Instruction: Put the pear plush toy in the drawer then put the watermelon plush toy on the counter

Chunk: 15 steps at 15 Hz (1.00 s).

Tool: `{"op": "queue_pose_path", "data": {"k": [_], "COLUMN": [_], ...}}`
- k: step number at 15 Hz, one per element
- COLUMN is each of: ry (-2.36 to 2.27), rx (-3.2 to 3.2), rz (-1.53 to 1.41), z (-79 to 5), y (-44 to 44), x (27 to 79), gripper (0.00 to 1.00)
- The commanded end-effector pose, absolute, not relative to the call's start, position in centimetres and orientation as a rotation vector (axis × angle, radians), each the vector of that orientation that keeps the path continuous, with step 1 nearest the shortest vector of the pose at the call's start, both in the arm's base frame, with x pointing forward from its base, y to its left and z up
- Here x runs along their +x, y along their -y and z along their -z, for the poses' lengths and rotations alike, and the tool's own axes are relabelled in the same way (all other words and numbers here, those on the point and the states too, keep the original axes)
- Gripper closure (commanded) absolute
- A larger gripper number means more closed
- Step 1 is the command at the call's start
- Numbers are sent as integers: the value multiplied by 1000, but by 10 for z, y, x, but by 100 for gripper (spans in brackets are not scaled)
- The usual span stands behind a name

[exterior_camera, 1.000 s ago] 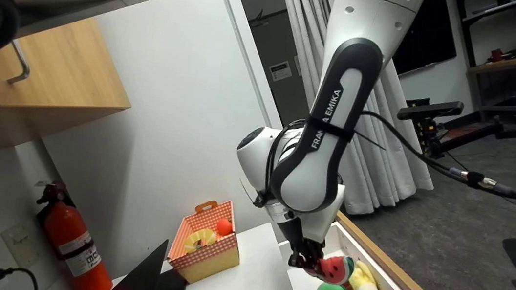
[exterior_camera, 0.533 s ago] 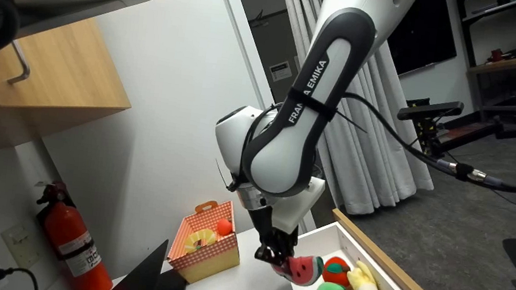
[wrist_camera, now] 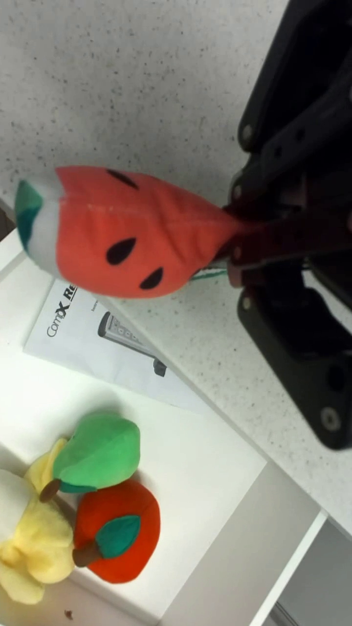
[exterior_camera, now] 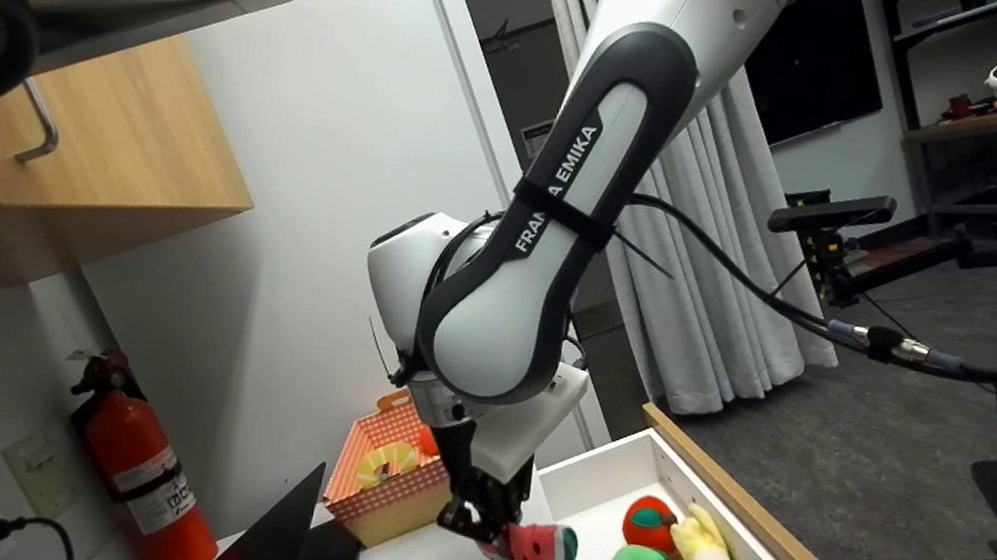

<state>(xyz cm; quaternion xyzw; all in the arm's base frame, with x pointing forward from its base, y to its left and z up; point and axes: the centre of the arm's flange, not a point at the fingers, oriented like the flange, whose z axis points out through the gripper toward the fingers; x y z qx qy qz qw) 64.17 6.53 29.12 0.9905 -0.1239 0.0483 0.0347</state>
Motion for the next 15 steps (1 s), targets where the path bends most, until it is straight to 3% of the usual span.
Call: {"op": "queue_pose_path", "data": {"k": [1,7,8,9,15], "ry": [417,413,407,406,395], "rx": [3023,3019,3020,3021,3020], "rz": [-172,-177,-178,-181,-179], "z": [-276,-267,-268,-268,-267], "y": [-80,-96,-98,-100,-101], "x": [663,672,672,671,673], "gripper": [98,98,65,64,19]}}
